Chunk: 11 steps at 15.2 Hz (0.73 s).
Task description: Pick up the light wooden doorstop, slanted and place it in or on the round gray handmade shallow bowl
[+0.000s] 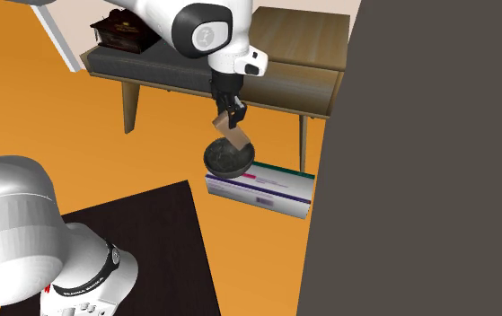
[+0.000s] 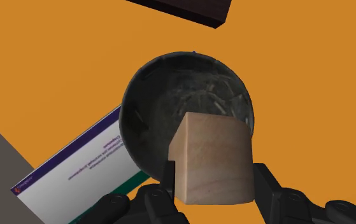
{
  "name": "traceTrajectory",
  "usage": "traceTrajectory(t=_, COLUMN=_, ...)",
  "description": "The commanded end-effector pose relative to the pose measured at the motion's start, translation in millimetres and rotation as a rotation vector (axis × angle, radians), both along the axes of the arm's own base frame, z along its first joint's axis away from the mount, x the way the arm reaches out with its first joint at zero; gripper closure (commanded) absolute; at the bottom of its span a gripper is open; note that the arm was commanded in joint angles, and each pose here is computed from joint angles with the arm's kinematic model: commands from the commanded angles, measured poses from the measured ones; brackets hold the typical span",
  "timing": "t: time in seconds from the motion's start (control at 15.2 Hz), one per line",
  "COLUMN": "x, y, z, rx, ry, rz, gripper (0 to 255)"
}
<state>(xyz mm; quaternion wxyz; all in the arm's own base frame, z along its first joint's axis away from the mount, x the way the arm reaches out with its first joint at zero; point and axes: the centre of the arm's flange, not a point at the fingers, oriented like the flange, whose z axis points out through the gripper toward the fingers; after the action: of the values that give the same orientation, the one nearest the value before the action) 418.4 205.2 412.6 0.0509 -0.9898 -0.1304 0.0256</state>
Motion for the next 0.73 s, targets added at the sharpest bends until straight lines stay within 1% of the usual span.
traceTrajectory(t=0.0, x=0.0, y=0.9, z=-10.7, rx=0.000, ry=-0.001, rz=0.000, gripper=255)
traceTrajectory(t=0.13, x=0.0, y=0.9, z=-19.3, rx=0.000, ry=-0.001, rz=0.000, gripper=255)
traceTrajectory(t=0.59, x=0.0, y=0.9, z=-19.3, rx=0.000, ry=-0.001, rz=0.000, gripper=255)
traceTrajectory(t=0.66, x=0.0, y=0.9, z=-19.3, rx=0.000, ry=-0.001, rz=0.000, gripper=0)
